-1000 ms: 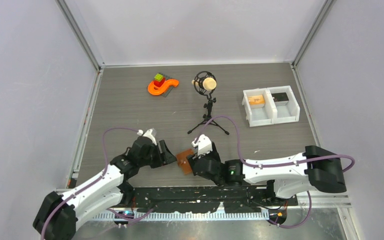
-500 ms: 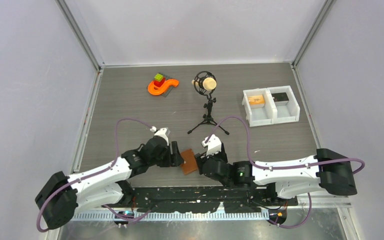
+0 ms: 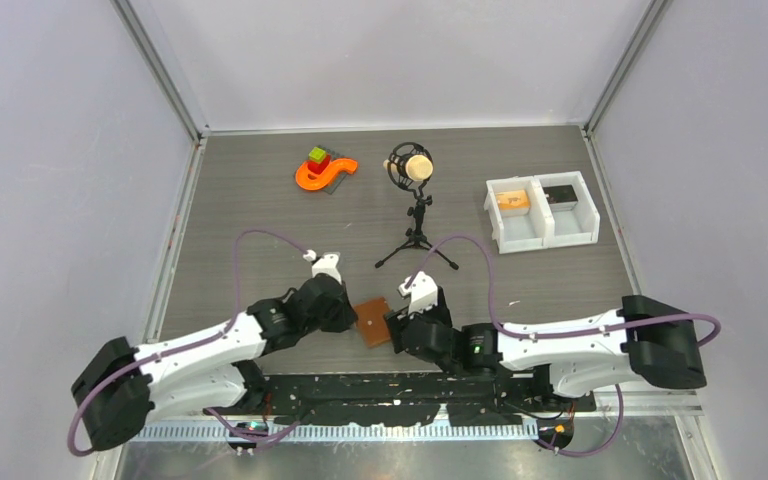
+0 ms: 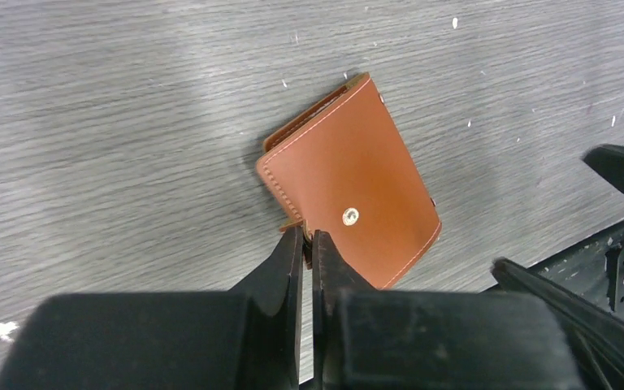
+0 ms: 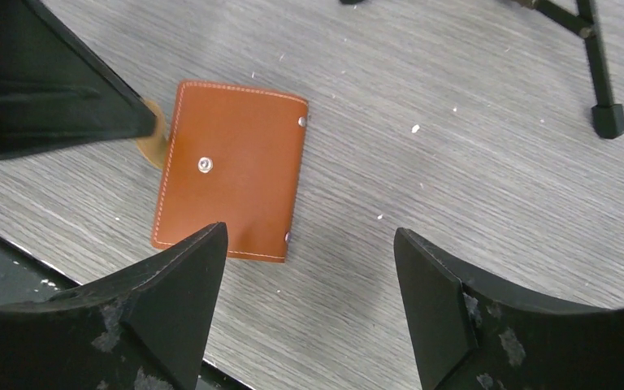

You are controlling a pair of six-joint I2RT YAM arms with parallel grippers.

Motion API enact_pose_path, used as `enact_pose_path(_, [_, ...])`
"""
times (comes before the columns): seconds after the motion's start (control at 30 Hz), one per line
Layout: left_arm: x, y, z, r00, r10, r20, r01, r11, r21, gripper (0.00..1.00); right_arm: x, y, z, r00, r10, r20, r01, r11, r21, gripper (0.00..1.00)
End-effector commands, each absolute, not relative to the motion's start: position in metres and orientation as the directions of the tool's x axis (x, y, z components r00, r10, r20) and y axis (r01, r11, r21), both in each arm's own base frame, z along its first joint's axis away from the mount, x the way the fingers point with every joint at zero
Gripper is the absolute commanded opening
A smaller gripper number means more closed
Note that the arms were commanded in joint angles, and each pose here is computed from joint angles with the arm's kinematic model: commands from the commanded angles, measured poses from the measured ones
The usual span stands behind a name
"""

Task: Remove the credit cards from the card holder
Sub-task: Open the card holder at the center of the board.

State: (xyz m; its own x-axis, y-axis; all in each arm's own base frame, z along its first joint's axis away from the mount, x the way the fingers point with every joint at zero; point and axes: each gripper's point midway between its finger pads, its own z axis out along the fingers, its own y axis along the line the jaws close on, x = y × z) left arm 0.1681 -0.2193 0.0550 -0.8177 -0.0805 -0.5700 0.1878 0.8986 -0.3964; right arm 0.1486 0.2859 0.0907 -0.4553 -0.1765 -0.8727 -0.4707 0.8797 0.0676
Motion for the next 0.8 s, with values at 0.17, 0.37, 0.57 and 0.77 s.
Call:
enact_pose_path(0.17, [0.166, -0.208, 0.069, -0.744, -0.245, -0.622, 0.169, 0.831, -0.53, 0.0, 0.147, 0.343, 0.085, -0.492, -0.165, -0.855, -0.507, 0.852, 0.127, 0.83])
enact_pose_path(0.37, [0.163, -0.213, 0.075, -0.731, -0.332, -0.597, 0.167, 0.76, -0.628, 0.0, 0.142, 0.373, 0.076, -0.522, -0.193, -0.831, -0.534, 0.834, 0.142, 0.89])
enact_pose_path(0.57, [0.163, -0.21, 0.086, -0.701, -0.406, -0.587, 0.171, 0.703, -0.69, 0.0, 0.137, 0.379, 0.059, -0.551, -0.201, -0.81, -0.521, 0.841, 0.145, 0.92])
enact_pose_path(0.77, [0.162, -0.207, 0.094, -0.682, -0.438, -0.585, 0.173, 0.681, -0.712, 0.0, 0.136, 0.374, 0.046, -0.549, -0.237, -0.802, -0.491, 0.867, 0.08, 0.92])
